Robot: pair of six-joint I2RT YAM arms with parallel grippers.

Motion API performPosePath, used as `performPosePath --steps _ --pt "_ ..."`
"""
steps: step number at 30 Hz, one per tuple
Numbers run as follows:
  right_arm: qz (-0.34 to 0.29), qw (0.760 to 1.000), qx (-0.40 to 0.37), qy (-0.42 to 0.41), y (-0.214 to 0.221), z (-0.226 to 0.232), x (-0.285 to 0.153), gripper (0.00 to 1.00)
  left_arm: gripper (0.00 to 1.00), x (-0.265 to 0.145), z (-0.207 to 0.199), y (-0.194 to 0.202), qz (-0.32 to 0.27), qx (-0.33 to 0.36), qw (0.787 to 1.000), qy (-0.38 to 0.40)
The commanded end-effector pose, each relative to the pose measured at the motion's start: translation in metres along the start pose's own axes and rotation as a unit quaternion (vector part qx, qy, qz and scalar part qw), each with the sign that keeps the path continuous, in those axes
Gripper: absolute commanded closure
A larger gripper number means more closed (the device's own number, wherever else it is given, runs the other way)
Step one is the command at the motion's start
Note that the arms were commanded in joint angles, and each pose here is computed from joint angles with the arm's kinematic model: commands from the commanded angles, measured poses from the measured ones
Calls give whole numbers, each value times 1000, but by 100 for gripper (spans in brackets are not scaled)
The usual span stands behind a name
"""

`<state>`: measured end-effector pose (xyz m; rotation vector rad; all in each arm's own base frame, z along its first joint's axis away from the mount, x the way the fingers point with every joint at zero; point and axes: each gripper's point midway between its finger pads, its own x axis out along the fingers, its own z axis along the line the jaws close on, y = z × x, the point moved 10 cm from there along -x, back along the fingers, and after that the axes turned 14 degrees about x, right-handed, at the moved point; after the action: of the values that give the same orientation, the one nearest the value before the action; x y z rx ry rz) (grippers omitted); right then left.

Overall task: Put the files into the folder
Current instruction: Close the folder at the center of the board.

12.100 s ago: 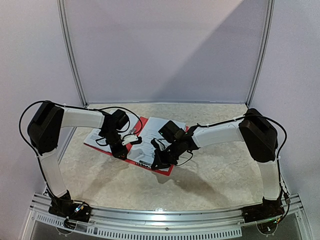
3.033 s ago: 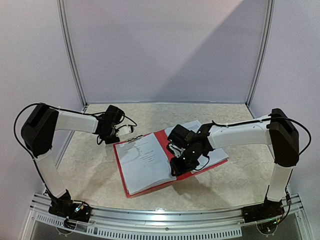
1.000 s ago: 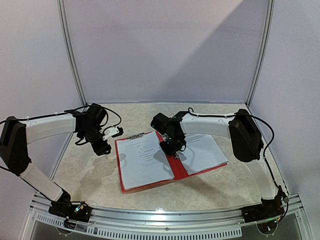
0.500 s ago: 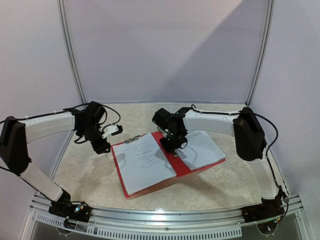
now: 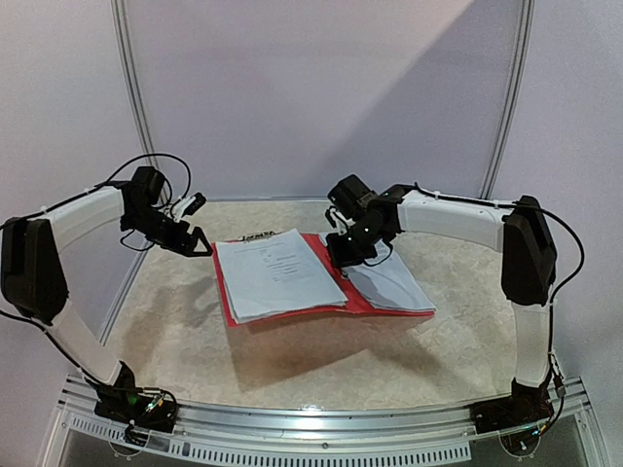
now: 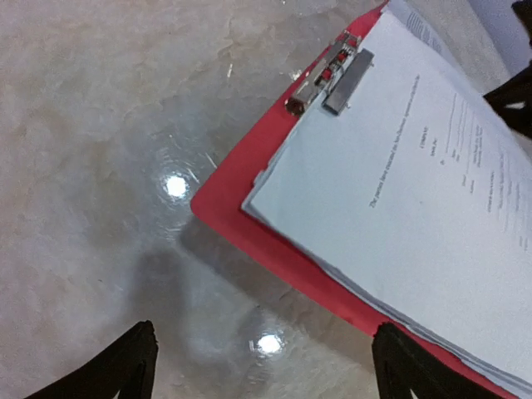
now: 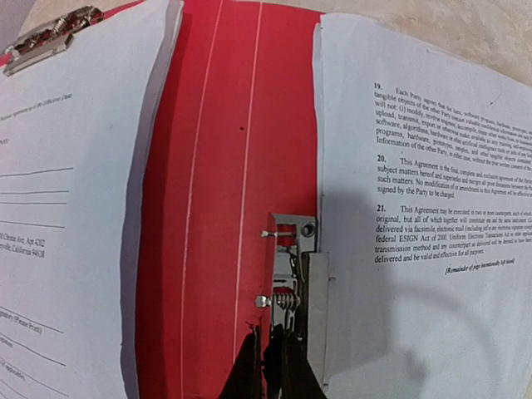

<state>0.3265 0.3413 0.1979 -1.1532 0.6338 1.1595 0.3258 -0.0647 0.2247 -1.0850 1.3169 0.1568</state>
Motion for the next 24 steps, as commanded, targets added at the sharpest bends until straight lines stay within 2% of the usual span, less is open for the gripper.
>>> performPosePath --steps 1,4,11,14,21,24 --pt "-27 997 48 -58 -13 1 -8 100 6 22 0 14 -35 -166 970 174" --pt "-28 996 61 -57 -14 -1 0 100 5 45 -1 23 -63 -215 946 233" --pt "-15 996 77 -44 -10 -8 28 100 6 83 4 32 -131 -302 892 311" --pt "-9 996 80 -36 -7 -12 40 100 11 90 6 38 -133 -324 884 311" --pt "6 995 86 -41 -4 -15 57 100 12 94 18 28 -158 -334 885 282" --pt "14 995 88 -45 -2 -16 62 100 16 109 14 24 -114 -325 899 270"
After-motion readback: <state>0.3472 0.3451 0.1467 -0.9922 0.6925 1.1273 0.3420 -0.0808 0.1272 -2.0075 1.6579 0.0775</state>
